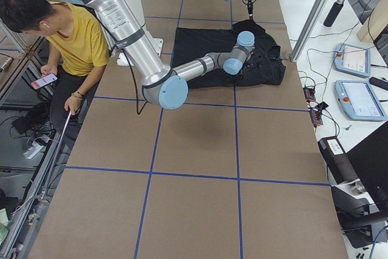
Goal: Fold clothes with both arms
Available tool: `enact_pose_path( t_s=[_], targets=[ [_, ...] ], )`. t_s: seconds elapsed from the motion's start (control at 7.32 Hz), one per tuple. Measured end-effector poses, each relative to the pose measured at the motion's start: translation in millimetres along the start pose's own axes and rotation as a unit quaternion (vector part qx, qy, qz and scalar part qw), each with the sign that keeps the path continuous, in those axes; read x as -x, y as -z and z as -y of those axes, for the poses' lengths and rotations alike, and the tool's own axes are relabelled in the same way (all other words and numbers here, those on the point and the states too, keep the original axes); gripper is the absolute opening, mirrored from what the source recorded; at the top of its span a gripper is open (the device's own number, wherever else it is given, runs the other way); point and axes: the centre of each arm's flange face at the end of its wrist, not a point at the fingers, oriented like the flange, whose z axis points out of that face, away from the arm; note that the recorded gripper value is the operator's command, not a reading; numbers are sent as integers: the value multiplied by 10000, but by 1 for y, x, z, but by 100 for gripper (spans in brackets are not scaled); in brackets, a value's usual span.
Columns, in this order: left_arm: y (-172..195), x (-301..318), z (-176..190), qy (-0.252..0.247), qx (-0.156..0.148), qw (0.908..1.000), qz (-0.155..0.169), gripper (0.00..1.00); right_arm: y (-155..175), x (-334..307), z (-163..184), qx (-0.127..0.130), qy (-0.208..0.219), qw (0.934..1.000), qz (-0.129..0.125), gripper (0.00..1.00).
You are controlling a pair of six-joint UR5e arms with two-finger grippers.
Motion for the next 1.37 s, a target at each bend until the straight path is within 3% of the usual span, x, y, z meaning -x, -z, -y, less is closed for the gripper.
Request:
enact_pose_path(
  t_s=[0.55,0.82,0.96,1.23,1.37],
  targets=[
    [-50,-40,-1,137,-455,9984,314,0,-9,-9,2,42,-8,10000,-88,99],
    [-58,-43,-1,131,-546,9977,382,91,-12,-11,3,55,-8,9999,-112,100],
    [-60,-45,-2,125,-548,9977,385,100,-12,-10,3,53,-11,9999,-109,100],
    [-61,-51,-6,116,-544,9979,325,100,-8,-1,0,7,-127,9999,-53,100],
    [-55,-58,-10,81,-563,9981,232,100,-3,5,-9,-117,-379,9992,-5,100]
  ],
)
